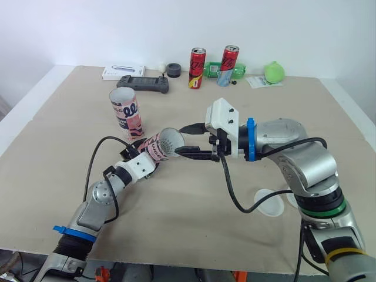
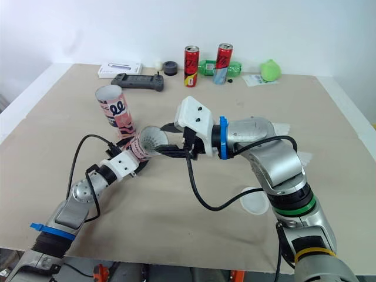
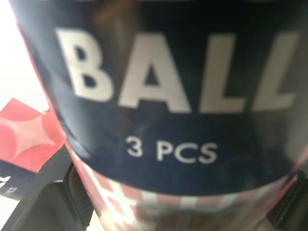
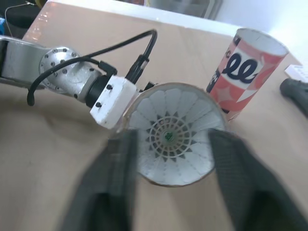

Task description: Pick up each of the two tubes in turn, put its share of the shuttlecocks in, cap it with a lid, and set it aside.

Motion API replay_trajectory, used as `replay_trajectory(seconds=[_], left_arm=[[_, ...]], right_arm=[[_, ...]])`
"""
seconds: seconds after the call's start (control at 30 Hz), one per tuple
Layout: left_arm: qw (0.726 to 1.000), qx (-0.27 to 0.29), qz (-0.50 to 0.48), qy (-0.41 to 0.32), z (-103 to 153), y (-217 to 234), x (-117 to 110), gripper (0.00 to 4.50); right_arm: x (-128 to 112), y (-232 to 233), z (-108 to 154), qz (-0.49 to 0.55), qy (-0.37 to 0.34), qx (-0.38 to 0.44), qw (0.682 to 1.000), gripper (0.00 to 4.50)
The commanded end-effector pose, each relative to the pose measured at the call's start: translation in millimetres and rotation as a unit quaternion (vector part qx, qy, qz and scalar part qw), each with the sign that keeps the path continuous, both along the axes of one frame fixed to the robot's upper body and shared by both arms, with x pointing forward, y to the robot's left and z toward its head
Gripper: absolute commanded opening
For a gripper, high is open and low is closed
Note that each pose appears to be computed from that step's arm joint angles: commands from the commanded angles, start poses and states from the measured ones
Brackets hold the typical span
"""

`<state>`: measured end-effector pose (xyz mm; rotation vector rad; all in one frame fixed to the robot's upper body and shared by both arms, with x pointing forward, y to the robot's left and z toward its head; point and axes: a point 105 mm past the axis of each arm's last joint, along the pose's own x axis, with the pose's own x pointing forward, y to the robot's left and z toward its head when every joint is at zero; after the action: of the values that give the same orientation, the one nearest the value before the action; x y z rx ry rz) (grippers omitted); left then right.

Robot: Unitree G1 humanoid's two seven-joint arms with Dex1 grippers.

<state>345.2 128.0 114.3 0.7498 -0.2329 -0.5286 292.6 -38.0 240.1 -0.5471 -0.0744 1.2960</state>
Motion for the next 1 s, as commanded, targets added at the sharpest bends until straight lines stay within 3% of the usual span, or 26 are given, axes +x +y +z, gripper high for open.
replay_trajectory(seconds=[0.03, 0.1, 0.33, 0.47, 0.67, 0.8, 1.0], left_arm=[[1.0, -0.018, -0.009, -0.013, 10.7, -4.6, -2.0, 4.01], [1.0, -0.023, -0.01, -0.011, 10.7, -5.9, -1.7, 4.01], [0.987, -0.155, -0.026, 0.026, 21.7, -14.5, -0.4, 4.01], [0.97, -0.223, -0.075, 0.055, 27.6, -30.1, -6.8, 4.01], [0.944, -0.258, -0.162, 0.124, 13.1, -61.1, -17.0, 4.01], [0.927, -0.261, -0.206, 0.173, -3.0, -81.9, -25.1, 4.01], [0.919, -0.242, -0.226, 0.212, -22.4, -94.5, -33.4, 4.01]], right_arm=[[1.7, 7.0, 11.0, 0.005, -0.029, 0.006, 1.0, 4.44], [3.0, 9.6, 11.1, 0.006, -0.031, 0.005, 0.999, 4.44], [-4.2, -5.3, 31.0, 0.011, -0.011, 0.052, 0.999, 4.44], [-15.5, -30.5, 28.6, 0.013, 0.033, 0.049, 0.998, 4.44], [-22.0, -112.8, -19.0, -0.076, 0.127, -0.11, 0.983, 4.44], [-26.7, -166.3, -53.2, -0.124, 0.173, -0.218, 0.952, 4.44], [-19.8, -194.0, -89.0, -0.144, 0.188, -0.272, 0.933, 4.44]])
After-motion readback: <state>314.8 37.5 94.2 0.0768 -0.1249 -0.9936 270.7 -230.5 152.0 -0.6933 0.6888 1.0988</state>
